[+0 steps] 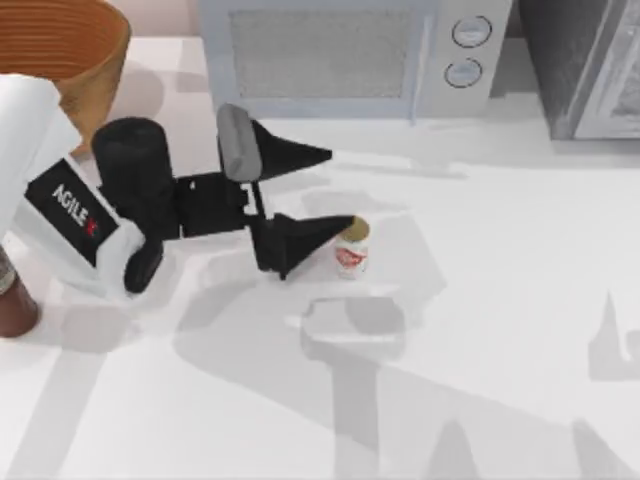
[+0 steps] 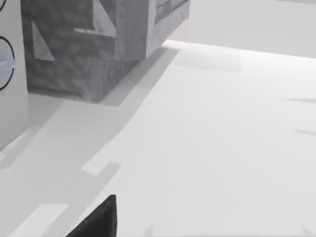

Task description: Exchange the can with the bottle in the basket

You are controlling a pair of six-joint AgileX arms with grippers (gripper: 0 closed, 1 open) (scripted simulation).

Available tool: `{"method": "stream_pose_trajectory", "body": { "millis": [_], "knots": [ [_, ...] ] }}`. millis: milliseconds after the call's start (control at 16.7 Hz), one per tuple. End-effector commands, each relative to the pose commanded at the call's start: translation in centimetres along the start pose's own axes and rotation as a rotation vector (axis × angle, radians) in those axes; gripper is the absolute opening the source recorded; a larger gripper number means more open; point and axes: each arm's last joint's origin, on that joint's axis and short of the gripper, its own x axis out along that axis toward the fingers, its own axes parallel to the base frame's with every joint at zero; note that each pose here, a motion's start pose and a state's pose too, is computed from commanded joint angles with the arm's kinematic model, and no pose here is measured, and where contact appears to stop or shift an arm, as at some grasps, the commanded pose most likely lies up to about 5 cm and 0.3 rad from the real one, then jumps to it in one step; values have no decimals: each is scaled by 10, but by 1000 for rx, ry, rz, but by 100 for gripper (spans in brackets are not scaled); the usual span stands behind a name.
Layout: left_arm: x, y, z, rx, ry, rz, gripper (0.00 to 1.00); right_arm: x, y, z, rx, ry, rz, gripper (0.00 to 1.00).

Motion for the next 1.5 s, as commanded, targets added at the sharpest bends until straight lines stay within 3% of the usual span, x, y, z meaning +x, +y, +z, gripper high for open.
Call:
{"method": "stream_pose_trajectory", "body": {
  "millis": [360, 720, 900, 1140, 1500],
  "knots": [
    [-67, -26, 93, -18, 12, 373, 100, 0, 0, 0, 0, 0, 0, 100],
    [-138, -115, 153, -20, 14, 778, 100, 0, 0, 0, 0, 0, 0, 100],
    [-164, -167, 154, -11, 1, 960, 100, 0, 0, 0, 0, 0, 0, 100],
    [-186, -223, 132, 23, -45, 1157, 100, 0, 0, 0, 0, 0, 0, 100],
    [-197, -254, 85, 40, -84, 1331, 100, 0, 0, 0, 0, 0, 0, 100]
  ]
}}
